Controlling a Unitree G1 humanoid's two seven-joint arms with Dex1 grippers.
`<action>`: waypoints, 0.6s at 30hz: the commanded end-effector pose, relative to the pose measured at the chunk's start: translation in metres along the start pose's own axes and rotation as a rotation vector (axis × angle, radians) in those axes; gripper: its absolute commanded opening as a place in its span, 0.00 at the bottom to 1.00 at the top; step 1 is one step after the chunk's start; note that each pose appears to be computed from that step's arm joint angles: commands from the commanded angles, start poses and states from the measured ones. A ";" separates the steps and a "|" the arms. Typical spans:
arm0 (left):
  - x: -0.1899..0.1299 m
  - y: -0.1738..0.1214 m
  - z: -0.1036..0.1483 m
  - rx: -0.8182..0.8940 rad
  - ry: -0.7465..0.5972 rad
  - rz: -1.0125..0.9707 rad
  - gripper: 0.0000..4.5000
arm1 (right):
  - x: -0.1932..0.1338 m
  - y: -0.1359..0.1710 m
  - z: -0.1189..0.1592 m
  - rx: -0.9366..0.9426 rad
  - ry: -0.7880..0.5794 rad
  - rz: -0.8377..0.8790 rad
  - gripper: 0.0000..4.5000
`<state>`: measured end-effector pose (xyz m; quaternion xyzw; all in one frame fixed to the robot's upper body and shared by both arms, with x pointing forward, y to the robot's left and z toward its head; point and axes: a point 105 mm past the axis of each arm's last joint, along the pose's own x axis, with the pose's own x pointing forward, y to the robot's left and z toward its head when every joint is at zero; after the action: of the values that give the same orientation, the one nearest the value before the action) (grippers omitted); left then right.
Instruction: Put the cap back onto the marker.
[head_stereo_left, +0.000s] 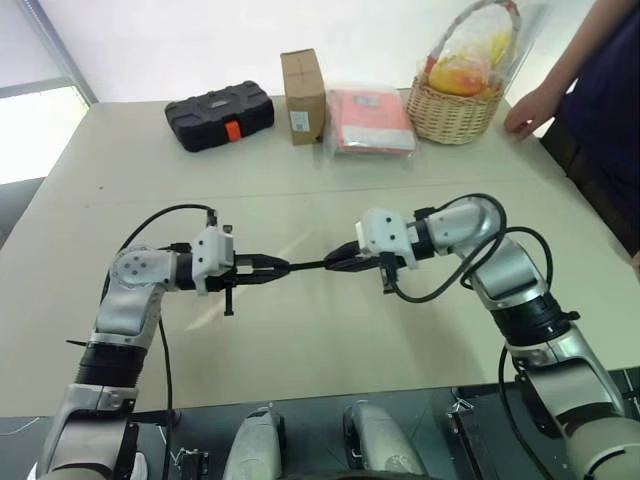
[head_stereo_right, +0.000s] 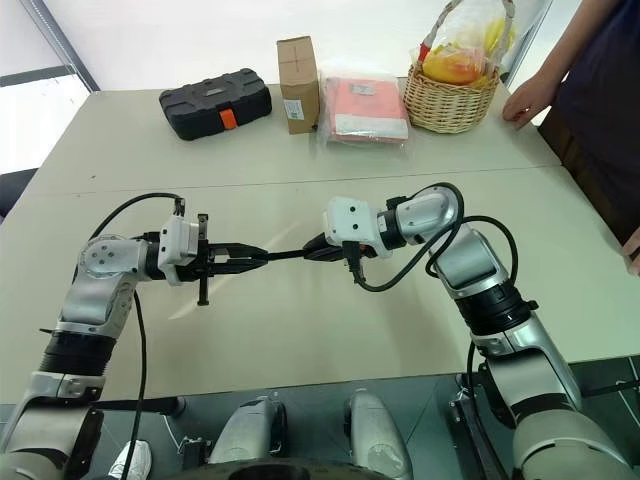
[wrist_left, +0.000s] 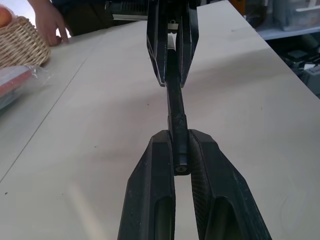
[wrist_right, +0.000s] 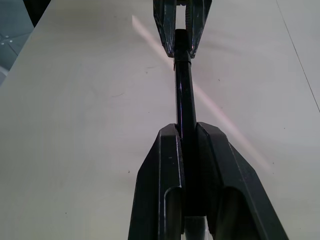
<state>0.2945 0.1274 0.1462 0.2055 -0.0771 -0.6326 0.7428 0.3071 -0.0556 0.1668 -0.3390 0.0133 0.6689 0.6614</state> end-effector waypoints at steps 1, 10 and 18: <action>0.016 0.002 0.024 0.105 -0.044 -0.035 0.00 | 0.017 0.007 0.022 -0.069 -0.076 0.060 0.01; 0.011 0.007 0.023 0.105 -0.010 0.042 0.65 | 0.005 -0.003 0.010 -0.053 -0.040 0.017 0.00; -0.009 0.004 0.022 0.042 0.016 0.129 0.99 | -0.019 -0.017 -0.011 0.000 0.020 -0.089 0.00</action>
<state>0.2881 0.1280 0.1534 0.2169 -0.0746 -0.5945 0.7707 0.3194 -0.0697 0.1564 -0.3382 0.0339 0.6549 0.6750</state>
